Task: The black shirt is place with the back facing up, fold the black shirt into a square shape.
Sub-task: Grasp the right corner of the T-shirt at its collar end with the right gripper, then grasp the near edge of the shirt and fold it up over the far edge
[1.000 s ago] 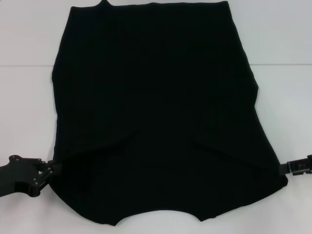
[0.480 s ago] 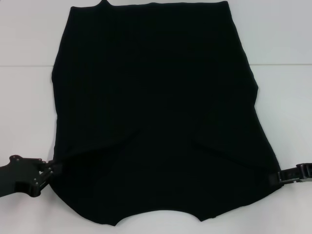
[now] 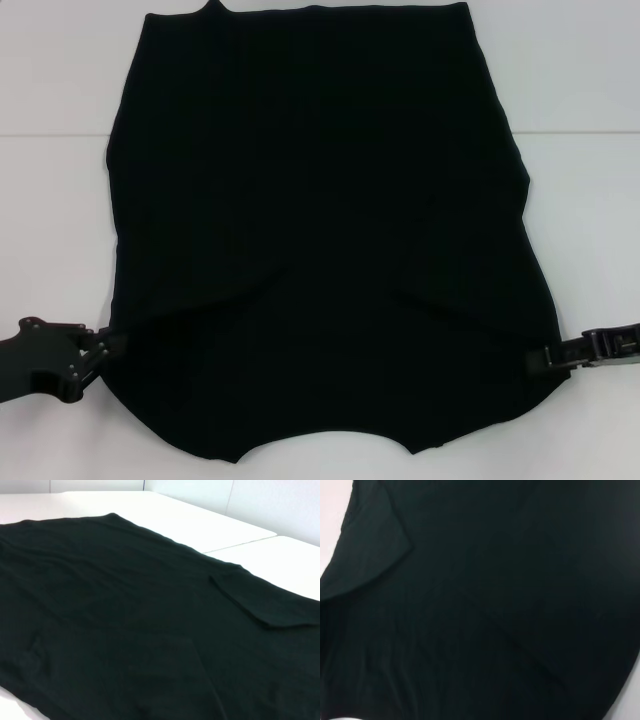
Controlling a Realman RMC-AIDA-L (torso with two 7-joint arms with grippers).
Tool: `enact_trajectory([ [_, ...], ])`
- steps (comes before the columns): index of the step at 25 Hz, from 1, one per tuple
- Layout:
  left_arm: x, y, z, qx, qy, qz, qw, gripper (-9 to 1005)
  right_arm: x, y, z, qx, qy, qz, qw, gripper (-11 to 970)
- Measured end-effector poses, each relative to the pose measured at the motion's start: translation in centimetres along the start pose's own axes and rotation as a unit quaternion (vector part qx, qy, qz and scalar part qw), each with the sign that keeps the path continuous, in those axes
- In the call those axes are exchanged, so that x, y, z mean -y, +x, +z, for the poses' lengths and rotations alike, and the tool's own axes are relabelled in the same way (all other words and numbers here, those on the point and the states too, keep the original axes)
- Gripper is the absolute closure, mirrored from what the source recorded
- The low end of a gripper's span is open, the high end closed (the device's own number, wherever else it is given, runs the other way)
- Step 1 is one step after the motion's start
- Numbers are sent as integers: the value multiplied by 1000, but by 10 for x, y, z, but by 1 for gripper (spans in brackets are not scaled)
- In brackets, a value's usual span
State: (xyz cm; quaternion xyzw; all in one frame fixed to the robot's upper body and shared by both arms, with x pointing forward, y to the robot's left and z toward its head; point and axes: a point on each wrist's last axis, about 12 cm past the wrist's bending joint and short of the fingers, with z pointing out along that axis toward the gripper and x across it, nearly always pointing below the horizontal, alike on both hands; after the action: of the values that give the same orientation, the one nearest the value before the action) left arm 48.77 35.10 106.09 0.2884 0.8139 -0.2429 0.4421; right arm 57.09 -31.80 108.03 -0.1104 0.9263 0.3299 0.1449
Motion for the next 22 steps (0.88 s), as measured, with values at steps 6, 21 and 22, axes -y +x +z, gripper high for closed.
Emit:
enact_trajectory([
  [6,-1,-1,0,0,-2,3,1000,936,-2,-1,-1,-3,-5,1,1000,414],
  [21,-3,-3,0,4,-5,7,1000,937,1,5,0,1,-5,5,1000,821],
  [22,-3,-3,0,4,-5,5,1000,938,1,7,0,3,-7,4,1000,834],
])
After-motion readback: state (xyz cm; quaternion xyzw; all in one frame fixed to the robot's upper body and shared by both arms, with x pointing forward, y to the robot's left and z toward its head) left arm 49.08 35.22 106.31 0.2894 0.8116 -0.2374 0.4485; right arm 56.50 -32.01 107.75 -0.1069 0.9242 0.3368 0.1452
